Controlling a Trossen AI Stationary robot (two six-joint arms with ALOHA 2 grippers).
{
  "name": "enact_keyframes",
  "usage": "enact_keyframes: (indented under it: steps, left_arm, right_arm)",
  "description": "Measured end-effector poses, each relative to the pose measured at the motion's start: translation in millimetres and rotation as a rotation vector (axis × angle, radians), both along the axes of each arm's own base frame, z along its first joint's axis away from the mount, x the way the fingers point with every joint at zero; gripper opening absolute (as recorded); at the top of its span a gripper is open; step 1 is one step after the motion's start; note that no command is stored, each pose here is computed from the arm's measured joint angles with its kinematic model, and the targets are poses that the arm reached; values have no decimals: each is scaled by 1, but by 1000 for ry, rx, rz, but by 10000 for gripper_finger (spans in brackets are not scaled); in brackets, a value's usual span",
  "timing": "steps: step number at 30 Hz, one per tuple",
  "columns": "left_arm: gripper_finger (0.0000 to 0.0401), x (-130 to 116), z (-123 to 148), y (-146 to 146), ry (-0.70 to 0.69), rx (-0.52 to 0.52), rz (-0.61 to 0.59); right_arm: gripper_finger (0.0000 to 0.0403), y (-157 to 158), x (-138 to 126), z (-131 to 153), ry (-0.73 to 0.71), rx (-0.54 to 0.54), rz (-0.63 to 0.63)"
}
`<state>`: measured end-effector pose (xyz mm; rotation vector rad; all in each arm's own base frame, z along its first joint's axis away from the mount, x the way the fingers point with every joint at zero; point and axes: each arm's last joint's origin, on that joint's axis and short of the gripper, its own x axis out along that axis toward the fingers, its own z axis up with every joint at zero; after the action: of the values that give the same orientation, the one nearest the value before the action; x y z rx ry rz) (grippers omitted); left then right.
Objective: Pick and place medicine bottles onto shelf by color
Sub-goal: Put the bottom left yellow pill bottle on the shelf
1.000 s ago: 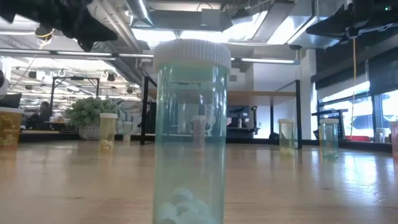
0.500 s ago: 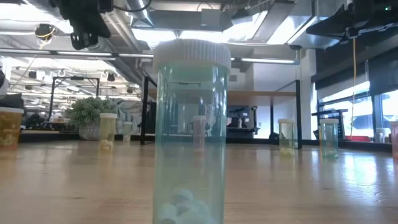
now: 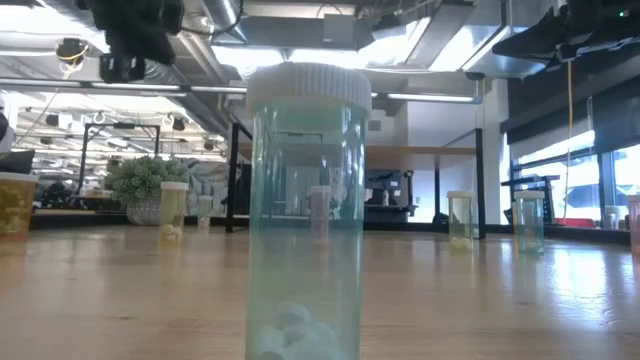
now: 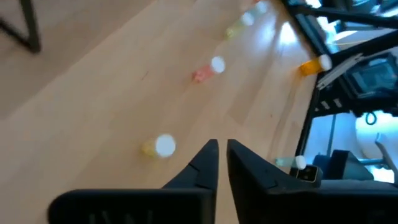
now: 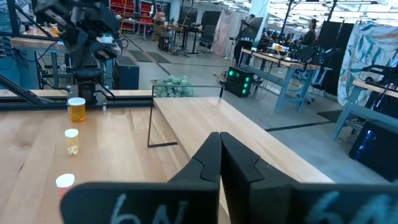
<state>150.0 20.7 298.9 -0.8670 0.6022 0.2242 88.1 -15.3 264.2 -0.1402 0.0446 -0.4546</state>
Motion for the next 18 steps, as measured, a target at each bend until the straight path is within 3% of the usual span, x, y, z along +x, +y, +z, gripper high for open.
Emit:
enact_keyframes:
  steps: [11, 18]
  left_arm:
    - [121, 16, -15, 2, 113, -61, -1]
    - [128, 26, -22, 5, 162, -145, 102]
  right_arm:
    - [6, 0, 0, 0, 0, 0, 0]
    - [6, 0, 0, 0, -1, 0, 0]
